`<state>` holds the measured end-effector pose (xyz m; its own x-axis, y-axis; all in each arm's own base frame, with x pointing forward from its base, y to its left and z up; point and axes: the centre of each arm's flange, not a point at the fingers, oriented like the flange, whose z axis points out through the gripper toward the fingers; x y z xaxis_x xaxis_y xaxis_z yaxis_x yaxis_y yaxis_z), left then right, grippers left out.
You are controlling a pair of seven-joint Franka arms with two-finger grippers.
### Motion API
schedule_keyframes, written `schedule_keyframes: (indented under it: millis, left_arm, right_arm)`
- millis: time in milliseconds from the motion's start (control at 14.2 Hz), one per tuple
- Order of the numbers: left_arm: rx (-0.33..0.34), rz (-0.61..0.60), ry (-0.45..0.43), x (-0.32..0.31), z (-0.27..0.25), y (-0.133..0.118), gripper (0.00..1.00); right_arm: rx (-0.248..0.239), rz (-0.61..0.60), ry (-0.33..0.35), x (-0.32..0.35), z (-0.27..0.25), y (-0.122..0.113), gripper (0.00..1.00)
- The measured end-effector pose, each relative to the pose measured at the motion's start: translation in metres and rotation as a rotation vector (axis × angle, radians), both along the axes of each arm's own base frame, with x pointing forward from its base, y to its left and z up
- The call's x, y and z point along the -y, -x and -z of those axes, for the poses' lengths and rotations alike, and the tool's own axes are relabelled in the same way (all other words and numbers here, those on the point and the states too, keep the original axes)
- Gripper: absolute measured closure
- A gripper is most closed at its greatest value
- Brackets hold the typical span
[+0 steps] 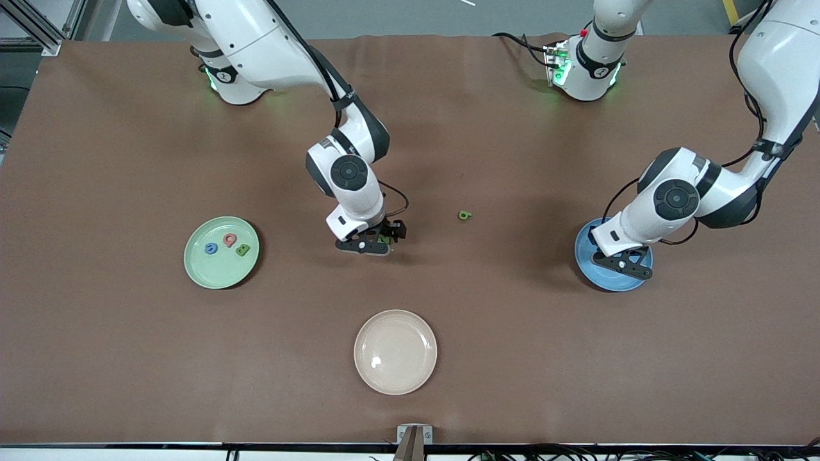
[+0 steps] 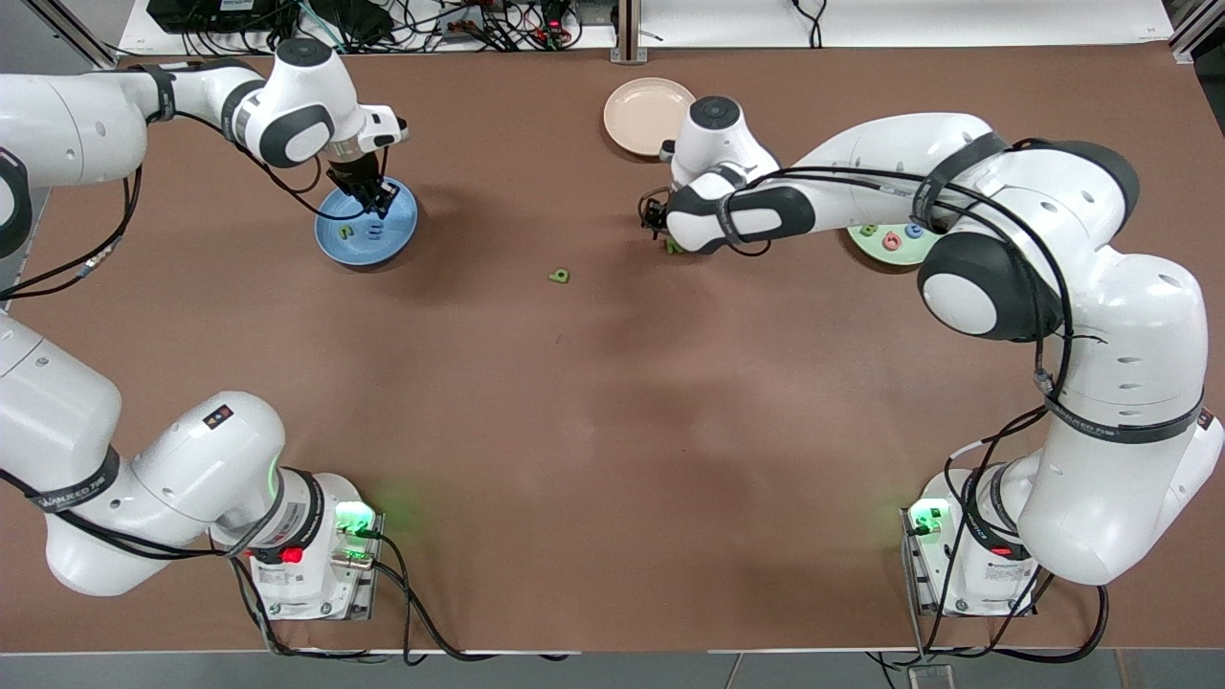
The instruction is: Sort upper and lower case letters into plates
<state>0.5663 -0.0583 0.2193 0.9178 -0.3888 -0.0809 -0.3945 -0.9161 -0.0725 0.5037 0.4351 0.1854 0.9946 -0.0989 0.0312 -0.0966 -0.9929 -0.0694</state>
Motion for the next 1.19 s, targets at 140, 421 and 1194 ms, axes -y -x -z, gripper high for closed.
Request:
schedule_keyframes:
  millis: [140,421,1194]
  left_arm:
    - [0.004,0.030,0.007,-0.011,0.007,-0.004,0.73]
    - [0.011,0.067,0.010,-0.030,0.012,-0.011,0.73]
    - [0.014,0.075,0.044,-0.046,0.027,-0.021,0.73]
  right_arm:
    - [0.011,-0.039,0.016,-0.006,0.002,0.005,0.03]
    - [0.011,-0.054,0.028,-0.003,0.008,0.005,0.28]
    - [-0.001,-0.041,0.059,0.032,0.005,-0.021,0.67]
